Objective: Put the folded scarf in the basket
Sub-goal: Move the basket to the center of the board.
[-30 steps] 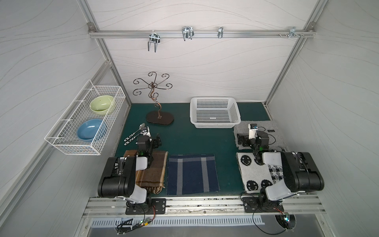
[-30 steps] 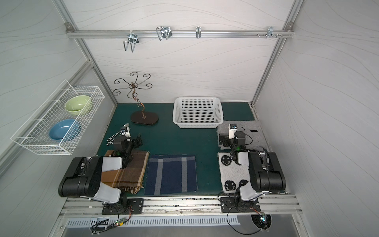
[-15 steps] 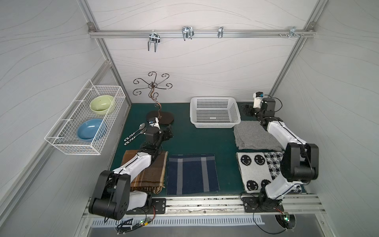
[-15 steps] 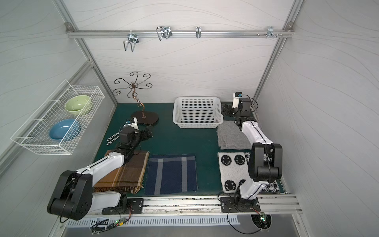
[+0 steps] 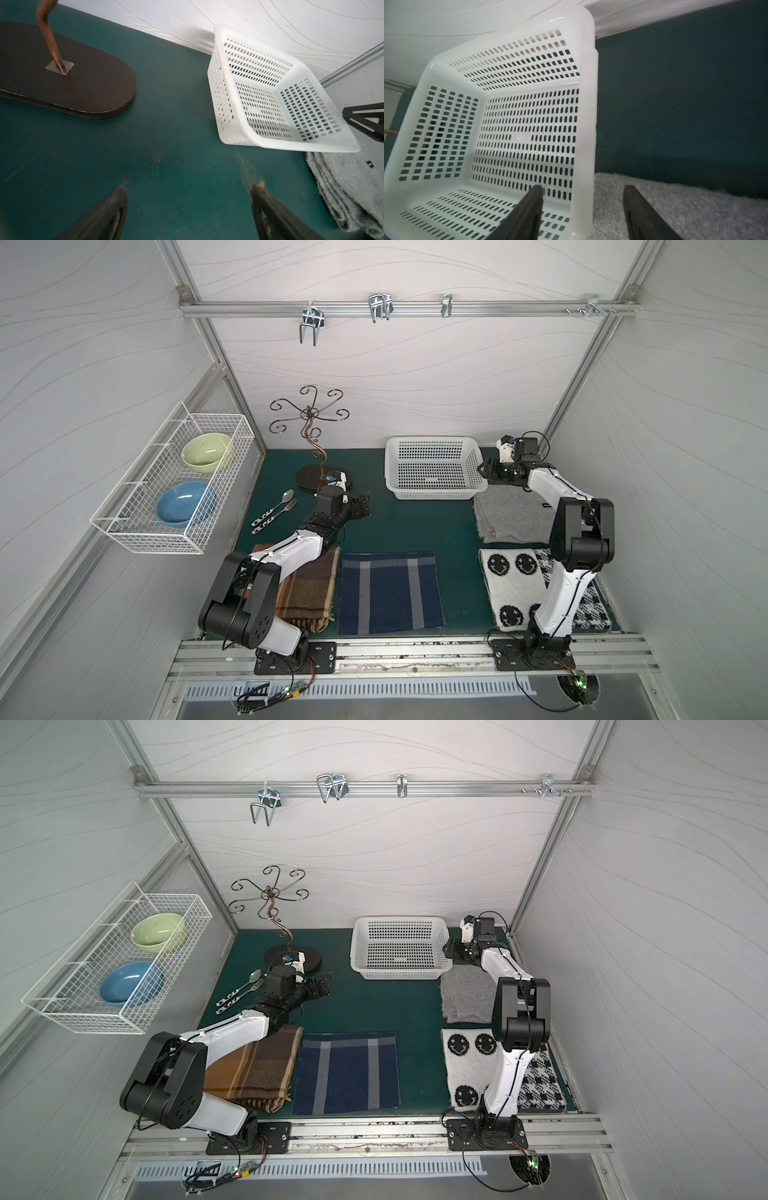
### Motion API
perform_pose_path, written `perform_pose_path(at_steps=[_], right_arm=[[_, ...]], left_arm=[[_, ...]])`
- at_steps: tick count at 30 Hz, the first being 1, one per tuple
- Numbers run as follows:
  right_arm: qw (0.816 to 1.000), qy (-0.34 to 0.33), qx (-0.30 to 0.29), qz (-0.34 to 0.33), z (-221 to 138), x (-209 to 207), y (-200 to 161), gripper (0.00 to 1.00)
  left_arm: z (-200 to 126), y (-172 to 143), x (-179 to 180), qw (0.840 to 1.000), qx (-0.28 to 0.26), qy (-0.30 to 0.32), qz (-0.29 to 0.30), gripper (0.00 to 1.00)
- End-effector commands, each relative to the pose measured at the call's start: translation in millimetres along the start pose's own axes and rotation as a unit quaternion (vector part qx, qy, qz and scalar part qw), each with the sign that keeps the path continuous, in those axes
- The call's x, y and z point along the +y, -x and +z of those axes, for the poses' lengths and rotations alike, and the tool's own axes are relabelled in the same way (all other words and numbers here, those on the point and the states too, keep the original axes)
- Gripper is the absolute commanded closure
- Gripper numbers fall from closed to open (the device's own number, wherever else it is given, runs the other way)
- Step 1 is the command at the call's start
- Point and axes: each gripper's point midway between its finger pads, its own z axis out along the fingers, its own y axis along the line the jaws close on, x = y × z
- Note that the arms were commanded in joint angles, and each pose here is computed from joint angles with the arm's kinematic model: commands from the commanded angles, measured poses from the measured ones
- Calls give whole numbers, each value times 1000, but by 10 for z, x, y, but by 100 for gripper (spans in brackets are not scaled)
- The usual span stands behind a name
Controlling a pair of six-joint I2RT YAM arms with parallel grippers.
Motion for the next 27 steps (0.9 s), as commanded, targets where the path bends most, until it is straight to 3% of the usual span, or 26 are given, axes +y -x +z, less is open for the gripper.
perform_pose_path(at_steps=[1,3,6,12,27], right_arm=[[1000,15,19,0,93,78,-74,44],[999,26,20,-2,107,155,-62,55],[999,23,22,-17,96,255,-65,61],[999,10,37,-32,62,338,-215,65],[988,-21,108,-111,4,621,-707,76]], left_arm=[[58,257,-211,999,-28,-27,14,5],[71,255,-229,999,-29,-32,10,5],[78,220,-260,999,-22,-36,25,5],[34,173,-164,999,-9,-8,45,3],[-35,166,123,997,-17,71,21,2]])
